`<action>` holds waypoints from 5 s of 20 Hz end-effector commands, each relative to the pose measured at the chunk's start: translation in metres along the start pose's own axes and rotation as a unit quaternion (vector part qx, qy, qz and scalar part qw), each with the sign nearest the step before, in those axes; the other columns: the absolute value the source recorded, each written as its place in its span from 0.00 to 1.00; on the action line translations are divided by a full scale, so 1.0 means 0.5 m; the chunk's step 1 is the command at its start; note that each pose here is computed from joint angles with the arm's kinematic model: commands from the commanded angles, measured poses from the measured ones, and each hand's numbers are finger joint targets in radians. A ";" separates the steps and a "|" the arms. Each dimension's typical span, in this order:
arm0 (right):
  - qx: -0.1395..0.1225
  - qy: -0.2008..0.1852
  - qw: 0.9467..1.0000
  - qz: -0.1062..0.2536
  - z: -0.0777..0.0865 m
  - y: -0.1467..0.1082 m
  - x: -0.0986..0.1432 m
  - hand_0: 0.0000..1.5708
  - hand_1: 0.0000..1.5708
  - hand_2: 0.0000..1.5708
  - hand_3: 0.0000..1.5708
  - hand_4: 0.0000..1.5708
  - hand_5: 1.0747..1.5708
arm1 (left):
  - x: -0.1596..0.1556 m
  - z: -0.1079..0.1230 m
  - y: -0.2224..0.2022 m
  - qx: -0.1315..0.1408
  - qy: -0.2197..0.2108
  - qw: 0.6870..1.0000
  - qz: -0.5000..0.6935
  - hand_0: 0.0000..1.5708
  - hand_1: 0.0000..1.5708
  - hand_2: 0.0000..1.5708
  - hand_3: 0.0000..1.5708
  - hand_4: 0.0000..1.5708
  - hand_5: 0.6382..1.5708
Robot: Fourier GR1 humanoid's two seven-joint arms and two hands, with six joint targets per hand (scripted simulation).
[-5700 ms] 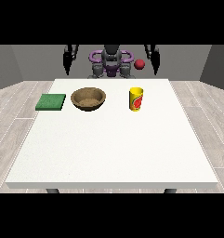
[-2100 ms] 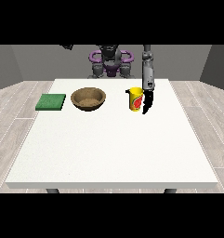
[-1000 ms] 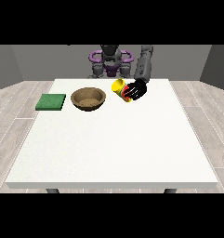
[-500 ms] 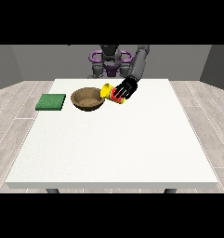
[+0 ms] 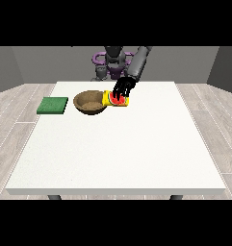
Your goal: Pick the cup and pour the ball into the bowl, then pick the bowl and place it on the pad
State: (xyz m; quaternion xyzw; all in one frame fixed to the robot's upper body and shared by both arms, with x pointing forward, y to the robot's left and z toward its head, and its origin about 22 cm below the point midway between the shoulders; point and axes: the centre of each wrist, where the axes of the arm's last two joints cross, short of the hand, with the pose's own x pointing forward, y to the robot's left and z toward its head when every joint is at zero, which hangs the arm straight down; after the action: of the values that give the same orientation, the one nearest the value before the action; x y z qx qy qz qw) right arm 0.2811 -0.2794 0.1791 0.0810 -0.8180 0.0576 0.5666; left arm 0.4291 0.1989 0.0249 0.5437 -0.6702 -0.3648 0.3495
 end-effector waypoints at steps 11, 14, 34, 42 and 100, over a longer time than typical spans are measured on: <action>-0.026 0.091 0.995 -0.016 0.033 -0.021 -0.124 0.00 0.00 0.00 0.00 0.24 0.99 | 0.161 0.009 -0.043 -0.093 -0.205 0.918 -0.327 0.96 0.96 1.00 1.00 0.68 0.93; -0.026 0.101 0.994 -0.017 0.004 -0.014 -0.131 0.00 0.00 0.00 0.00 0.24 0.99 | 0.226 0.032 -0.049 -0.108 -0.211 0.912 -0.334 0.96 0.96 1.00 1.00 0.67 0.93; -0.068 0.038 0.997 0.006 0.072 -0.064 -0.086 0.00 0.00 0.00 0.00 0.25 0.99 | -0.020 0.129 -0.032 0.018 0.092 0.988 0.125 0.93 0.93 1.00 1.00 0.70 1.00; -0.088 0.010 0.996 -0.001 0.071 -0.042 -0.075 0.00 0.00 0.00 0.00 0.28 0.99 | 0.067 0.081 0.014 0.073 0.141 0.874 0.458 0.87 0.87 1.00 1.00 0.79 0.97; -0.177 0.077 0.978 -0.086 -0.067 -0.011 -0.409 0.00 0.00 0.00 0.00 0.25 1.00 | -0.275 -0.197 0.733 0.119 -0.103 0.773 0.615 0.00 0.00 0.00 0.00 0.00 0.97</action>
State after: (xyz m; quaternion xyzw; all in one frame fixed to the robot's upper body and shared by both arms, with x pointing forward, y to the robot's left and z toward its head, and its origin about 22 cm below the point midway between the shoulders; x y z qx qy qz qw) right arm 0.3655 -0.2877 -0.0058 0.0390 -0.7820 -0.1293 0.6084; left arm 0.3667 0.3863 0.3651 0.0216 -0.9257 -0.0381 0.3758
